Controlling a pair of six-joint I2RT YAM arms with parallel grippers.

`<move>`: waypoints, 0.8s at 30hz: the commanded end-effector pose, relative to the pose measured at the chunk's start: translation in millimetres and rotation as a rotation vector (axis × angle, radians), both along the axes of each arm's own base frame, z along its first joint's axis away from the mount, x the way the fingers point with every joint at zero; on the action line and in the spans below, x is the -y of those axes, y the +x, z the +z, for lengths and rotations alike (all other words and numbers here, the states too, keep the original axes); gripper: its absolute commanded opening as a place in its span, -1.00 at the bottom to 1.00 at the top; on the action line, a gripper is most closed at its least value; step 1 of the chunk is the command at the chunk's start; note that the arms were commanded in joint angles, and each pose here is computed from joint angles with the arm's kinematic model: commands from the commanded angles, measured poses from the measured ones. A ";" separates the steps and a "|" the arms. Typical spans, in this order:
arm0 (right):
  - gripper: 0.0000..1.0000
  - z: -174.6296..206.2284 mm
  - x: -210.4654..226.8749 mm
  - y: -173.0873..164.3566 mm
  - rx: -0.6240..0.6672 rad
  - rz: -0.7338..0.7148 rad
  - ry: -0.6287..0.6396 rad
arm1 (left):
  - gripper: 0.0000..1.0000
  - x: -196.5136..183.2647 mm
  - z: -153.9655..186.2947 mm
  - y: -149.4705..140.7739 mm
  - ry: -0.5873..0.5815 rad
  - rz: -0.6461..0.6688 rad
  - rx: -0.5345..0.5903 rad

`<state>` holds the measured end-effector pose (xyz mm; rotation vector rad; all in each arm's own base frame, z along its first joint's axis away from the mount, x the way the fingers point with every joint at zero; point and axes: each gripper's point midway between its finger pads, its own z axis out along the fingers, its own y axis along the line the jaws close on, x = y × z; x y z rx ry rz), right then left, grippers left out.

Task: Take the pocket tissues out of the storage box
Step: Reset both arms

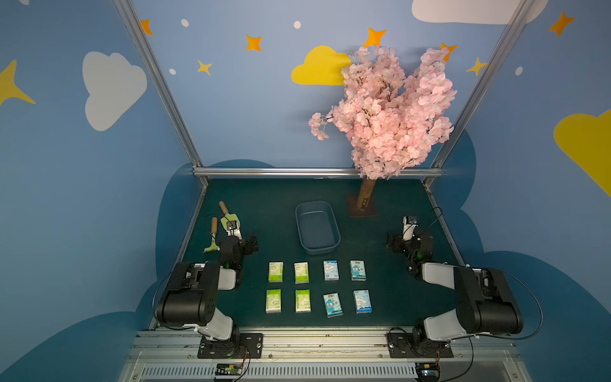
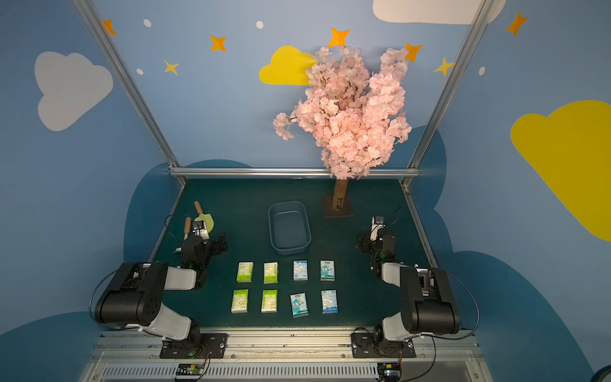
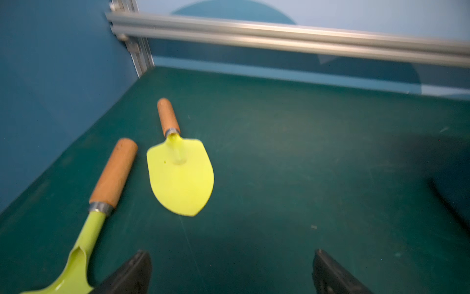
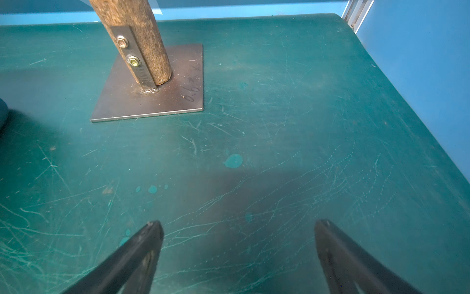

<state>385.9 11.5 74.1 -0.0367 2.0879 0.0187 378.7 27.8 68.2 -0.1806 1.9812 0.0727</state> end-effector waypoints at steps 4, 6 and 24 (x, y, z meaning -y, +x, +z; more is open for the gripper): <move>0.96 12.5 -2.0 6.0 0.036 0.007 -0.004 | 1.00 5.4 15.3 11.6 0.009 -0.032 0.030; 0.96 12.4 -1.9 5.9 0.036 0.007 -0.004 | 1.00 6.1 15.5 11.1 0.010 -0.035 0.031; 0.96 13.2 -1.9 6.1 0.038 0.006 -0.006 | 1.00 7.0 15.2 11.6 0.020 -0.037 0.024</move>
